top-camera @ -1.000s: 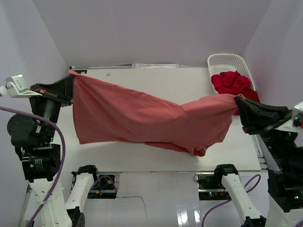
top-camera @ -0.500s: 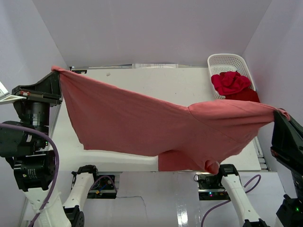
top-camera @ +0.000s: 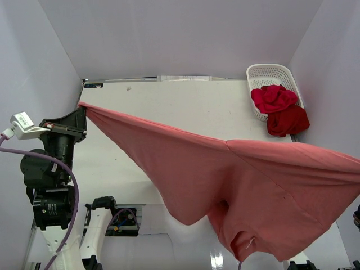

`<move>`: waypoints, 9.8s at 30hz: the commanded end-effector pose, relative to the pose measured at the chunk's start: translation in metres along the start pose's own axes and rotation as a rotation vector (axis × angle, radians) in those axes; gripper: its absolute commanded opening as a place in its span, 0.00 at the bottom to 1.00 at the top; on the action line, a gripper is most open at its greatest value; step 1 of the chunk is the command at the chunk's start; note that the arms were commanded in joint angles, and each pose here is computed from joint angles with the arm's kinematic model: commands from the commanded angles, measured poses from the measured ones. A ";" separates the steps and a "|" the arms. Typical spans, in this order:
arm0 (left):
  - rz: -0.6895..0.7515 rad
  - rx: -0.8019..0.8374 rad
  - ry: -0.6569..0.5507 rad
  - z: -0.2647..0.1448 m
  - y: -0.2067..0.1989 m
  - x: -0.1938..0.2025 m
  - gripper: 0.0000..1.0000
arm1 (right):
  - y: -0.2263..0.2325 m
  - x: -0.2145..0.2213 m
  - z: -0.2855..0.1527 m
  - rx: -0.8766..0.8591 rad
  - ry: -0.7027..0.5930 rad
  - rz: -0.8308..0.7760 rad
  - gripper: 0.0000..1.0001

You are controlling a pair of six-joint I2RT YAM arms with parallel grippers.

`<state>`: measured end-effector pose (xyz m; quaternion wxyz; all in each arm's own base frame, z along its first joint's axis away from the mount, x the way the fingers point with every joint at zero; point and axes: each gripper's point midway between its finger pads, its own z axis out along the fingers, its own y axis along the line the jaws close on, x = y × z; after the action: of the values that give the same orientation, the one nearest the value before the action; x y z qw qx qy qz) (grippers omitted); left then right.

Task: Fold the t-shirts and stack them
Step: Flatten out the tshirt, then fold the flattened tshirt in 1/3 of the way

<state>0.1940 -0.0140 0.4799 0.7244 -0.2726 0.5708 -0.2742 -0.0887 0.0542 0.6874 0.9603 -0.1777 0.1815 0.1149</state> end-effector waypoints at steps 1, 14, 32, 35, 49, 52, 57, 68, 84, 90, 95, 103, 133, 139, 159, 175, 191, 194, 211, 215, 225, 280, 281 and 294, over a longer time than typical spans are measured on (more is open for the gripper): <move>0.011 -0.031 -0.101 0.001 -0.004 -0.027 0.00 | -0.018 -0.021 0.008 0.084 -0.080 -0.016 0.08; 0.052 -0.190 0.083 0.098 0.076 0.053 0.00 | -0.033 0.296 -0.003 0.191 0.527 0.302 0.08; 0.064 -0.092 0.132 0.315 0.047 0.049 0.00 | -0.069 0.498 0.133 0.032 0.675 0.374 0.08; 0.067 -0.126 0.212 0.316 0.063 0.071 0.00 | -0.057 0.507 0.118 -0.018 0.721 0.417 0.08; 0.096 -0.296 0.453 0.158 0.158 0.174 0.00 | 0.049 0.509 -0.123 0.051 1.110 0.731 0.08; 0.099 -0.183 0.364 0.157 0.107 0.129 0.00 | 0.040 0.453 -0.087 -0.005 1.044 0.664 0.08; 0.084 0.006 0.202 0.137 0.009 0.042 0.00 | 0.020 0.327 -0.010 -0.081 0.808 0.512 0.08; 0.088 0.028 0.125 0.112 -0.024 0.001 0.00 | -0.007 0.255 0.034 -0.011 0.697 0.409 0.08; 0.024 -0.212 0.382 0.269 0.119 0.158 0.00 | -0.052 0.561 0.030 0.129 1.006 0.567 0.08; 0.023 -0.147 0.376 0.361 0.077 0.136 0.00 | -0.102 0.578 0.093 0.096 0.881 0.676 0.08; 0.069 -0.102 0.315 0.355 0.054 0.105 0.00 | -0.090 0.536 0.073 0.029 0.794 0.586 0.08; 0.056 -0.136 0.327 0.220 0.096 0.141 0.00 | -0.032 0.515 -0.038 0.049 0.914 0.630 0.08; 0.007 -0.716 0.916 -0.040 0.245 0.296 0.00 | 0.151 0.445 -0.421 0.476 1.931 1.007 0.08; 0.019 -0.894 0.884 -0.054 0.261 0.285 0.00 | 0.113 0.439 -0.391 0.591 1.831 0.840 0.08; -0.010 -0.942 0.761 -0.012 0.277 0.292 0.00 | 0.083 0.512 -0.358 0.505 1.808 0.712 0.08; 0.010 -0.967 0.723 0.012 0.282 0.291 0.00 | 0.057 0.549 -0.297 0.427 1.758 0.664 0.08; 0.019 -0.964 0.668 0.035 0.277 0.280 0.00 | 0.050 0.594 -0.260 0.354 1.729 0.687 0.08; 0.021 -0.965 0.663 0.038 0.277 0.279 0.00 | 0.047 0.601 -0.250 0.344 1.712 0.686 0.08; 0.075 -0.988 0.656 0.069 0.284 0.282 0.00 | 0.048 0.652 -0.225 0.269 1.717 0.735 0.08; 0.068 -0.985 0.653 0.079 0.282 0.283 0.00 | 0.053 0.665 -0.232 0.259 1.735 0.751 0.08; 0.080 -0.989 0.634 0.089 0.282 0.280 0.00 | 0.052 0.683 -0.230 0.264 1.746 0.742 0.08; 0.284 -0.476 0.889 0.092 0.206 0.382 0.98 | 0.098 0.675 -0.405 0.377 2.239 0.341 0.72; 0.289 -0.481 0.900 0.091 0.209 0.386 0.98 | 0.100 0.678 -0.406 0.371 2.247 0.351 0.71; 0.383 -0.666 0.961 0.043 0.269 0.406 0.98 | 0.119 0.637 -0.462 0.370 2.406 0.361 0.78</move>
<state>0.3568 -0.1261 0.0344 0.3096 -0.2114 0.9241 -0.0737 0.3530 0.0947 0.0194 0.2227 -0.0027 0.9749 0.0028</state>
